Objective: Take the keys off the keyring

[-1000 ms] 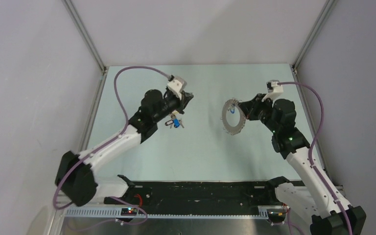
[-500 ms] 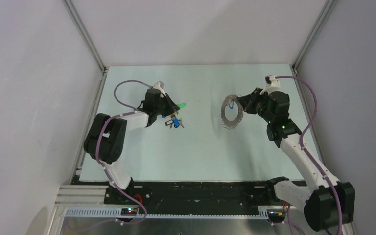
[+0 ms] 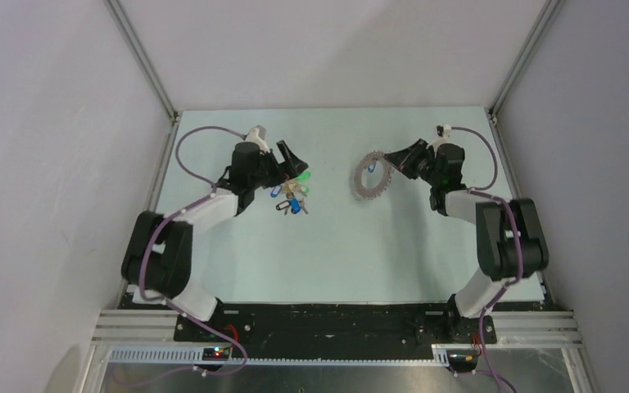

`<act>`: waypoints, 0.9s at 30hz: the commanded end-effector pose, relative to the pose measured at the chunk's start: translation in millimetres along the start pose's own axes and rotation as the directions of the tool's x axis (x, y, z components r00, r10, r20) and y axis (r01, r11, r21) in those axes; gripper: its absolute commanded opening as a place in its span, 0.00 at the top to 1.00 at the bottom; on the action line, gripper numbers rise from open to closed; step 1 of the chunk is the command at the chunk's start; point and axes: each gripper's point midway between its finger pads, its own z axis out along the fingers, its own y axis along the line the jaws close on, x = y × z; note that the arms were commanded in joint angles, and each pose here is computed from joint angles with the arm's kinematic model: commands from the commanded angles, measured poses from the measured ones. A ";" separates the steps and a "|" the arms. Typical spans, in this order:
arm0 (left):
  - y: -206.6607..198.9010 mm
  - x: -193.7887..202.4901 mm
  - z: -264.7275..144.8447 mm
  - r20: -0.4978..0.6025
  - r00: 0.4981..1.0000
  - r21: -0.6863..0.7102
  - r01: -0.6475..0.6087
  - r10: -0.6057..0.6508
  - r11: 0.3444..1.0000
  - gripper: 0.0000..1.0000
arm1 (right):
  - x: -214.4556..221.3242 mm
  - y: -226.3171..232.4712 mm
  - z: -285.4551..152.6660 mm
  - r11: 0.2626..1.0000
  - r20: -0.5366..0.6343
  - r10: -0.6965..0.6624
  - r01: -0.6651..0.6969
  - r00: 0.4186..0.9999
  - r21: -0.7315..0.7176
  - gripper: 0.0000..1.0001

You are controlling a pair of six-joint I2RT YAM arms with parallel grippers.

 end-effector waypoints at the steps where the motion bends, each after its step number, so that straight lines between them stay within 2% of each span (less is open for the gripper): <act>1: -28.2 -40.7 -47.1 0.142 0.983 0.019 -0.120 0.116 0.993 0.00 | -40.6 16.7 20.0 0.989 0.103 0.011 0.005 0.995 -0.151 0.44; 2: -28.3 -44.0 -52.1 0.155 0.980 0.008 -0.128 0.125 0.992 0.00 | -41.6 7.3 22.4 0.993 0.112 0.015 -0.001 0.994 -0.118 0.22; 3: -31.8 -47.5 -62.2 0.166 0.975 0.004 -0.148 0.145 0.989 0.00 | -39.7 -4.9 22.2 0.998 0.105 0.012 -0.005 0.994 -0.070 0.06; 5: -33.9 -55.6 -76.5 0.192 0.967 -0.021 -0.169 0.169 0.985 0.00 | -50.9 -10.2 15.6 1.000 0.138 -0.017 0.019 0.990 -0.009 0.01; 10: -41.5 -63.1 -105.6 0.187 0.967 -0.029 -0.173 0.176 0.984 0.00 | -68.1 -8.8 -10.3 0.994 0.154 -0.086 0.074 0.984 0.082 0.01; 13: -67.3 -65.4 -126.5 0.158 0.966 0.104 -0.221 0.204 0.970 0.00 | -80.5 -4.8 -38.0 0.969 0.170 -0.192 0.159 0.967 0.191 0.01; 17: -86.8 -79.5 -154.3 0.206 0.947 0.167 -0.281 0.245 0.945 0.00 | -96.2 18.4 -74.7 0.931 0.201 -0.317 0.264 0.927 0.253 0.01; 21: -86.2 -104.7 -180.1 0.288 0.907 0.064 -0.337 0.306 0.939 0.00 | -105.4 59.5 -113.3 0.901 0.245 -0.420 0.370 0.874 0.226 0.01; 24: -75.0 -122.8 -203.6 0.378 0.856 -0.063 -0.356 0.352 0.933 0.00 | -108.4 90.2 -148.3 0.858 0.286 -0.512 0.465 0.810 0.217 0.01; 27: -68.8 -127.9 -219.5 0.421 0.817 -0.126 -0.379 0.395 0.917 0.00 | -111.3 106.6 -175.5 0.823 0.327 -0.567 0.514 0.756 0.240 0.01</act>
